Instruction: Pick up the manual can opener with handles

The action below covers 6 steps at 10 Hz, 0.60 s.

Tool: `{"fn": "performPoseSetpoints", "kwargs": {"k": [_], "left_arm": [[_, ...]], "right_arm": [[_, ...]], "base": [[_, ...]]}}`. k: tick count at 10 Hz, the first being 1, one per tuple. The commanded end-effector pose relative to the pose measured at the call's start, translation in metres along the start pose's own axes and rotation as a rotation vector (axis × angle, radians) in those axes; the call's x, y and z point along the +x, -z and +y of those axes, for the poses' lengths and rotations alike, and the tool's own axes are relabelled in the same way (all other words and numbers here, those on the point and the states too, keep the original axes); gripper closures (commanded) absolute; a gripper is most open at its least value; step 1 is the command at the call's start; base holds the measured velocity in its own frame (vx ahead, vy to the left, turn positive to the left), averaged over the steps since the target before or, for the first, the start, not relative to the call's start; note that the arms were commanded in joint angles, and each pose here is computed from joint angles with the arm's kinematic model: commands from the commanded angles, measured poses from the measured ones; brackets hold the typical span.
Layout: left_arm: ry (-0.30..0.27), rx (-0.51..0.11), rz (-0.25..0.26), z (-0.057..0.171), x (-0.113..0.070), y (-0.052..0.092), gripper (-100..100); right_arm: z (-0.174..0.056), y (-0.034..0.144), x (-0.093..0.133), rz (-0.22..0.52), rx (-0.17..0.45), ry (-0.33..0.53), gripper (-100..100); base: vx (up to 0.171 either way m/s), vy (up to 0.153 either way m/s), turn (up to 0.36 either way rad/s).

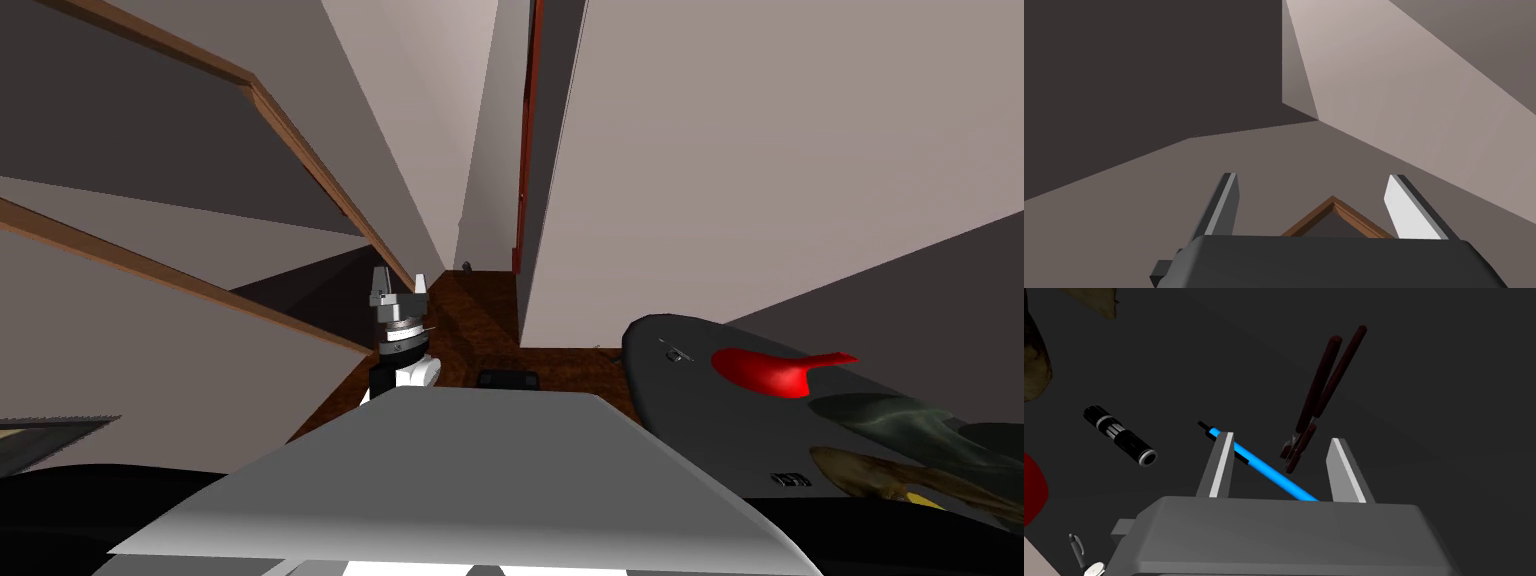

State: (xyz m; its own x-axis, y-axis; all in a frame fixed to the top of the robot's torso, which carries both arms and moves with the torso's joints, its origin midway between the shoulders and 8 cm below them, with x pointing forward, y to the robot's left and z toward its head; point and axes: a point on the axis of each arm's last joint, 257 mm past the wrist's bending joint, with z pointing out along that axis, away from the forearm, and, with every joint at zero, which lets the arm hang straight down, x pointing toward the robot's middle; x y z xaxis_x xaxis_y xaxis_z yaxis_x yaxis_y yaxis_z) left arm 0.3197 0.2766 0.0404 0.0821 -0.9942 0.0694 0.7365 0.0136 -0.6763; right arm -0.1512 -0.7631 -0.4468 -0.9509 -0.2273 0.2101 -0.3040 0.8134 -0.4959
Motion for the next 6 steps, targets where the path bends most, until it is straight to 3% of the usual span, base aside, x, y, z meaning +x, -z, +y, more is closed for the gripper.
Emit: {"fn": "performPoseSetpoints", "kwargs": {"k": [1,4,5,6], "left_arm": [[0.000,0.000,0.000,0.0000,0.0000,0.0000,0],[0.000,0.000,0.000,0.0000,0.0000,0.0000,0],[0.000,0.000,0.000,0.0000,0.0000,0.0000,0],[0.000,0.000,0.000,0.0000,0.0000,0.0000,0]], "right_arm": [[0.0000,0.0000,0.0000,0.000,0.000,0.000,100],[0.0005,-0.0001,-0.0001,0.000,-0.001,-0.002,100],[0.0005,-0.0001,-0.0002,-0.001,-0.001,-0.002,0],[-0.0009,0.0003,-0.0029,-0.006,0.001,0.010,100]], "base": [[-0.005,0.004,-0.005],[0.000,0.000,0.000],[0.000,0.000,0.000],[0.048,-0.019,-0.203]]}}
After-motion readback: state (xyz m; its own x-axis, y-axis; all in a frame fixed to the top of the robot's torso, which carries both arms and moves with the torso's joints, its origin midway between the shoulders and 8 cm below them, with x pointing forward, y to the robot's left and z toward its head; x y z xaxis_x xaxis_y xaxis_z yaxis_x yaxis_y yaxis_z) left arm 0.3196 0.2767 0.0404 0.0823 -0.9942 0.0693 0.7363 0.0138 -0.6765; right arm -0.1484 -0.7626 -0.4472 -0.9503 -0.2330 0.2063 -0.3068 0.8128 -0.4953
